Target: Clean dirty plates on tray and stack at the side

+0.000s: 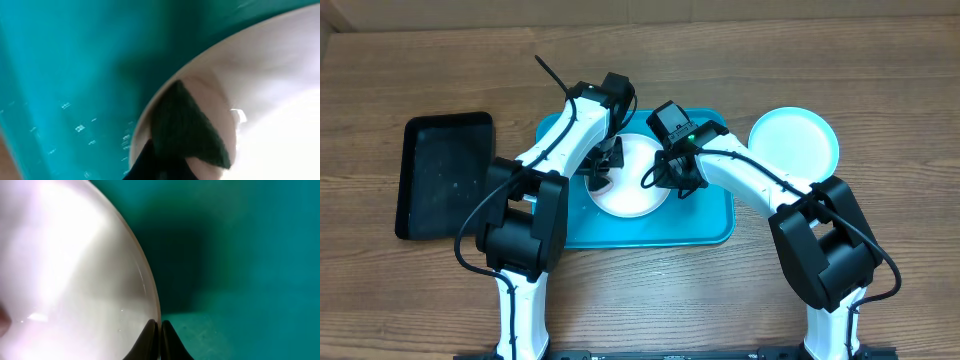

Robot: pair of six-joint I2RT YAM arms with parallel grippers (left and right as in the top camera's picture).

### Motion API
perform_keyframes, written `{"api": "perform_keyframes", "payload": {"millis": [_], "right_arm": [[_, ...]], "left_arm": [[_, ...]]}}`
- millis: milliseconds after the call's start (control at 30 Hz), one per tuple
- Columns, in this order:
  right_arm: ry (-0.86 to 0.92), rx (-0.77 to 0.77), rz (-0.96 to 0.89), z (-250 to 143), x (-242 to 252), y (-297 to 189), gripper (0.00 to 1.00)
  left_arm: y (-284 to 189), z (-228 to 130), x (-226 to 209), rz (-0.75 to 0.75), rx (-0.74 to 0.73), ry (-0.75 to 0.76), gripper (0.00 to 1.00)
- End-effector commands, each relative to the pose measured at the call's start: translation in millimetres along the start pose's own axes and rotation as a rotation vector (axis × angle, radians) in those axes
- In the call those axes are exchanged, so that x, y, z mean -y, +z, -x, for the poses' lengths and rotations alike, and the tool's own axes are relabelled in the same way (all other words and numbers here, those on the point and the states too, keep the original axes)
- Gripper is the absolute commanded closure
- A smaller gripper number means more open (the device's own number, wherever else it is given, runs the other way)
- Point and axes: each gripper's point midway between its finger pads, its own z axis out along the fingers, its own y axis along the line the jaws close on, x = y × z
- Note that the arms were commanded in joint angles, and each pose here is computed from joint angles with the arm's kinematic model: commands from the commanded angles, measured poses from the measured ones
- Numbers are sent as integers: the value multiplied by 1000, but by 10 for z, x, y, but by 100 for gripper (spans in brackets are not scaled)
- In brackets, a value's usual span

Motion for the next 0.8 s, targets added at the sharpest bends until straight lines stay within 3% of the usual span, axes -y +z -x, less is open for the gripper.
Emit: {"api": "perform_keyframes", "payload": {"millis": [0, 100, 267, 467, 667, 767], "right_arm": [[4, 22, -36, 81, 68, 15, 96], [4, 22, -36, 80, 69, 15, 96], [3, 17, -39, 69, 74, 15, 96], [3, 12, -43, 55, 84, 14, 96], [3, 1, -52, 27, 106, 14, 96], [3, -4, -55, 15, 114, 13, 97]], "left_arm": [[-13, 0, 522, -287, -51, 74, 96], [-176, -3, 966, -502, -63, 54, 96], [-241, -14, 1216, -533, -31, 64, 96], [-125, -20, 1020, -365, 6, 70, 96], [32, 22, 298, -82, 1, 2, 96], [59, 39, -171, 71, -8, -100, 96]]}}
